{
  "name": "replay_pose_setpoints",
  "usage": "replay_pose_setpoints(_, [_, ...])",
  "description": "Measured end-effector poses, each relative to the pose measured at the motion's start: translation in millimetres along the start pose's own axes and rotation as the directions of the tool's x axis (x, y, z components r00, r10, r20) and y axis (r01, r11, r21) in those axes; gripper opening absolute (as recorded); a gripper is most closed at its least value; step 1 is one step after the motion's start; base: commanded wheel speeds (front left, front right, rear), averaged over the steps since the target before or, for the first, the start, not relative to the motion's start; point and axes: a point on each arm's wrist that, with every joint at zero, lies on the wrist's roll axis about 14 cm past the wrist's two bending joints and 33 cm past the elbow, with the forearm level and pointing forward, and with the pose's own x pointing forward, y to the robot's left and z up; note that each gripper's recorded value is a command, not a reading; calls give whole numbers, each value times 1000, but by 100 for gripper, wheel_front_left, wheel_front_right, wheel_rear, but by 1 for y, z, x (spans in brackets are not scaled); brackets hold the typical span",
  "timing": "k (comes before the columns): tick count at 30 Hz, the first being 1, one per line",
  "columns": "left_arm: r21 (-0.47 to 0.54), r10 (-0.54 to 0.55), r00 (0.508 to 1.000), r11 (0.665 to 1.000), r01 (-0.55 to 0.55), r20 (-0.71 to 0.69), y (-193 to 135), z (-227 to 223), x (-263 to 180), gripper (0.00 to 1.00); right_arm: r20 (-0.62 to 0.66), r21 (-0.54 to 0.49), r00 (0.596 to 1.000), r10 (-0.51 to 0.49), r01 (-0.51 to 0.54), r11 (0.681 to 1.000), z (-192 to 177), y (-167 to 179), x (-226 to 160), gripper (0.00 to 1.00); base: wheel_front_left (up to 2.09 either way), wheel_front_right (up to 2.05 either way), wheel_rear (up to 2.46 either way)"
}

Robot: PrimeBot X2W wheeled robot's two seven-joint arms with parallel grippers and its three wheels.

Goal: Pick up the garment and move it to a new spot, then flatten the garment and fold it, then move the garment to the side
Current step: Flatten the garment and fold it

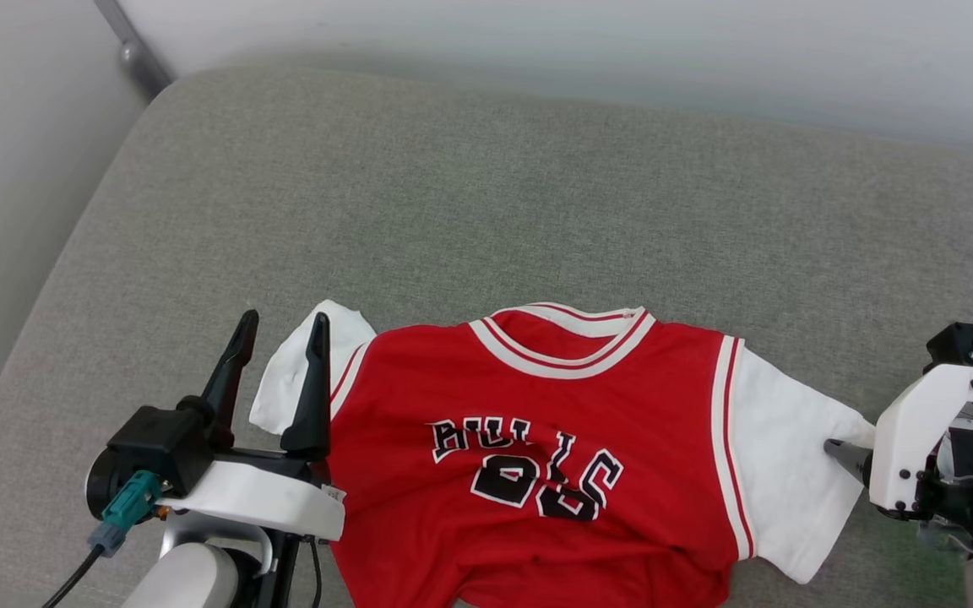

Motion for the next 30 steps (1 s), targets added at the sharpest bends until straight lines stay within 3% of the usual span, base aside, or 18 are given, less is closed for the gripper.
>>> replay_pose_setpoints(2, [2, 4, 1000, 1000, -4, -9, 2, -4, 0, 100, -33, -3, 999, 5, -5, 1000, -3, 1, 4, 100, 0, 0, 0])
replay_pose_setpoints(3, [-1, 4, 1000, 1000, -4, -14, 3, -6, 1, 100, -42, -4, 999, 6, -6, 1000, -4, 1, 5, 56, 0, 0, 0])
replay_pose_setpoints(5, [0, 8, 1000, 1000, -8, -20, 5, -9, 2, 100, -48, -2, 999, 10, -10, 1000, -5, 1, 5, 0, 0, 0, 0])
replay_pose_setpoints(11, [4, 1, 1000, 1000, -1, -26, 10, -11, 3, 100, -2, -19, 1000, 23, -23, 1000, -1, 8, -4, 0, 0, 0, 0])
replay_pose_setpoints(18, [14, -23, 1000, 1000, 23, -18, 28, 16, 23, 100, 199, -64, 980, 8, 5, 998, 35, 7, -44, 0, 0, 0, 0])
replay_pose_setpoints(23, [19, -87, 988, 996, 91, -126, 36, 22, 50, 100, 274, -67, 961, -20, 39, 997, 38, -1, -70, 0, 0, 0, 0])
replay_pose_setpoints(26, [27, -131, 946, 989, 145, -297, 37, -2, 59, 100, 293, -54, 956, -22, 39, 998, 35, -1, -78, 0, 0, 0, 0])
replay_pose_setpoints(30, [-18, -174, 831, 981, 195, -529, 34, -42, 65, 100, 291, -24, 956, -37, 46, 999, 25, -8, -79, 0, 0, 0, 0])
